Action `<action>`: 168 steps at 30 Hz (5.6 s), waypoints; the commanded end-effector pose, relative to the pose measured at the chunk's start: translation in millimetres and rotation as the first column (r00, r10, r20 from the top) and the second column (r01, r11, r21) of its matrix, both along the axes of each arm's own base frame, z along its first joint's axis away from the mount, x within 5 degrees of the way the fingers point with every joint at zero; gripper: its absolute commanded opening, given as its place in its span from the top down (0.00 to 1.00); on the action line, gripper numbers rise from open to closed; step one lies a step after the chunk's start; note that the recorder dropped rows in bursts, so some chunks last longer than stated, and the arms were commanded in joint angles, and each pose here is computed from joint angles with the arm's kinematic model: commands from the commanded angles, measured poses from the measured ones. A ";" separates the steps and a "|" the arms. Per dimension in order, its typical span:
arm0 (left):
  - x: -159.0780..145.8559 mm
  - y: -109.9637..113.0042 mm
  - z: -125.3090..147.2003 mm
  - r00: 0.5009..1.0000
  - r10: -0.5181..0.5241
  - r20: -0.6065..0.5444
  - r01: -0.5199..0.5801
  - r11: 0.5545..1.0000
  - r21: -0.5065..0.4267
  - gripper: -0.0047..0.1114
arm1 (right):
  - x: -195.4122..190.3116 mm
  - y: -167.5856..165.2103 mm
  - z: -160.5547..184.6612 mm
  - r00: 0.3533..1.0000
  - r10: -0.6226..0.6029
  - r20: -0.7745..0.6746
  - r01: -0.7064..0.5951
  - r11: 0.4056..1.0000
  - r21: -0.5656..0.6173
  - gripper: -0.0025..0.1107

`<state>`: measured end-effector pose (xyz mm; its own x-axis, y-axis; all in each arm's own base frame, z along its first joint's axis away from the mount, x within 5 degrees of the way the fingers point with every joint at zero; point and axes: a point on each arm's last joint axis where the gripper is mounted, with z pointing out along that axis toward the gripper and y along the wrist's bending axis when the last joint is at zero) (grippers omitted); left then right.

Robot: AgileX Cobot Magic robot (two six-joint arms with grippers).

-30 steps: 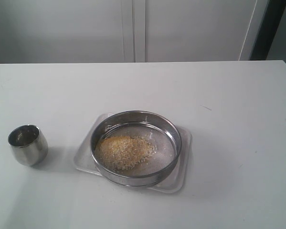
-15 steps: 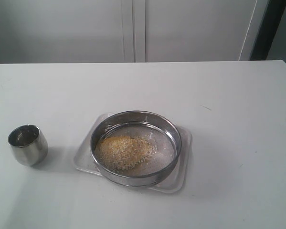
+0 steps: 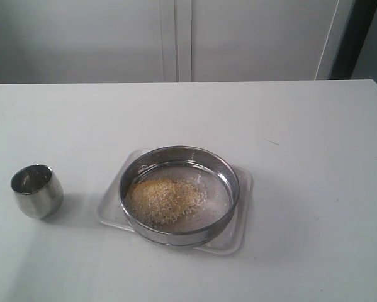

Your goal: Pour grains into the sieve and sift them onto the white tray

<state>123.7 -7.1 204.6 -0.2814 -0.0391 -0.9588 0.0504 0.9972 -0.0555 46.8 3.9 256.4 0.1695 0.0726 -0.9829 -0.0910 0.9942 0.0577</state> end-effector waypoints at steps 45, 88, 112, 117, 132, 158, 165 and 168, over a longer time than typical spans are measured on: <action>-1.4 0.2 -0.6 1.000 0.002 0.006 -0.002 1.000 -0.003 0.96 | 80.9 8.9 68.2 0.807 0.014 -0.590 -0.031 0.999 -0.019 0.98; -1.4 0.2 -0.6 1.000 0.002 0.006 -0.002 1.000 -0.003 0.96 | 151.0 25.0 39.7 0.528 0.126 -0.840 -0.030 0.991 0.130 0.98; -1.4 0.2 -0.6 1.000 0.002 0.006 -0.002 1.000 -0.003 0.96 | 219.4 97.8 13.5 0.261 0.244 -0.934 -0.168 0.964 0.205 0.98; -1.4 0.2 -0.6 1.000 0.002 0.006 -0.002 1.000 -0.003 0.96 | 231.3 122.5 8.6 0.214 0.256 -0.943 -0.201 0.956 0.214 0.98; -1.4 0.2 -0.6 1.000 0.002 0.006 -0.002 1.000 -0.003 0.96 | 242.2 177.8 -2.8 0.139 0.213 -0.967 -0.281 0.945 0.168 0.98; -1.4 0.2 -0.6 1.000 0.002 0.006 -0.002 1.000 -0.003 0.96 | 255.5 181.7 -42.7 0.119 -0.055 -0.991 -0.108 0.992 -0.068 0.92; -1.4 0.2 -0.6 1.000 0.002 0.006 -0.002 1.000 -0.003 0.96 | 257.0 182.8 -47.5 0.114 -0.052 -0.992 -0.087 0.994 -0.062 0.76; -1.4 0.2 -0.6 1.000 0.002 0.006 -0.002 1.000 -0.003 0.96 | 258.1 183.7 -48.9 0.118 -0.045 -0.992 -0.075 0.996 -0.054 0.76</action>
<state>123.7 -7.1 204.6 -0.2814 -0.0391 -0.9588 0.0504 0.9972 -0.0555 303.1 186.4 208.5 -0.9626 -0.0233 -0.2698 -0.0358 0.9985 0.0417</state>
